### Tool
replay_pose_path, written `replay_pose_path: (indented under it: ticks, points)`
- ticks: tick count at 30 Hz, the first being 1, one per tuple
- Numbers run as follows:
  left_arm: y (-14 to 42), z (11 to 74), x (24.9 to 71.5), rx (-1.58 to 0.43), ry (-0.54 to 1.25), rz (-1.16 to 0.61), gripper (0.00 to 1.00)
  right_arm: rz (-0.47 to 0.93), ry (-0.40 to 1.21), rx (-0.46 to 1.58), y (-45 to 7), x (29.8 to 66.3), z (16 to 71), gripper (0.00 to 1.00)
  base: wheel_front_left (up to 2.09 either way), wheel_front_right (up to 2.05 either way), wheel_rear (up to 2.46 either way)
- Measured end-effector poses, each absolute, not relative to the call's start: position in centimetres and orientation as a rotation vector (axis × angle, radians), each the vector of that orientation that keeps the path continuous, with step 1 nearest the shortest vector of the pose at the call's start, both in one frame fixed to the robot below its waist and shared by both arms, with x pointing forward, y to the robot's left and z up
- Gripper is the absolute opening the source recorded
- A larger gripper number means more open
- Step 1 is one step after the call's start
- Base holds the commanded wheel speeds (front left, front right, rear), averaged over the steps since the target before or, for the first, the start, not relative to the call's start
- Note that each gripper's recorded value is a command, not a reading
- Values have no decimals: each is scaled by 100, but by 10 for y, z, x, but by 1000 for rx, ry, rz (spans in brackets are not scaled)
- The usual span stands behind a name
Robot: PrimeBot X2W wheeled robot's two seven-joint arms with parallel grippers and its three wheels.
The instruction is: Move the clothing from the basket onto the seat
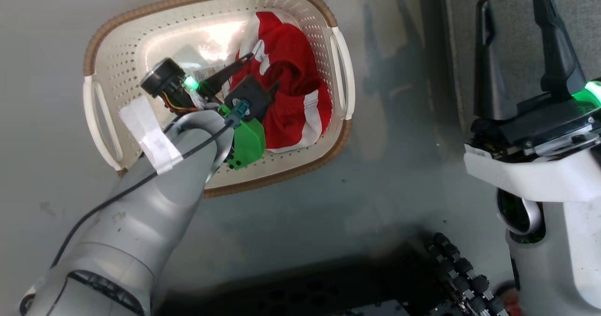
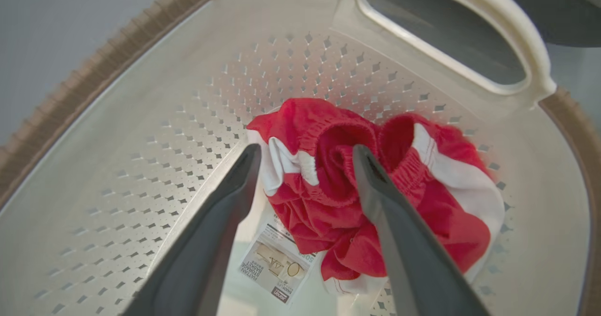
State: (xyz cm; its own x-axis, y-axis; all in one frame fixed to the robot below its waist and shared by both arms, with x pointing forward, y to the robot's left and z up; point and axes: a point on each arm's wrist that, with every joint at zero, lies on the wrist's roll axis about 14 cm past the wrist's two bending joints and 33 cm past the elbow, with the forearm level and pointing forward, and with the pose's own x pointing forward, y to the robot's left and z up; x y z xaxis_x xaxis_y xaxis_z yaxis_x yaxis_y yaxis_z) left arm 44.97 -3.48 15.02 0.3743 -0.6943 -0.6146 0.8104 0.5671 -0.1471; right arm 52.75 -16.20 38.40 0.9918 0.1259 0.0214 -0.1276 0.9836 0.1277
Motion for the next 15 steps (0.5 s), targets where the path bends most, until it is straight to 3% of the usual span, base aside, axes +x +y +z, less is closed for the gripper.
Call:
replay_pose_path:
  ticks: [15]
  points:
    - [-38, 65, 465, 299, 817, -1018, 100, 155, 20, 159, -157, 537, 345, 100, 0, 0, 0]
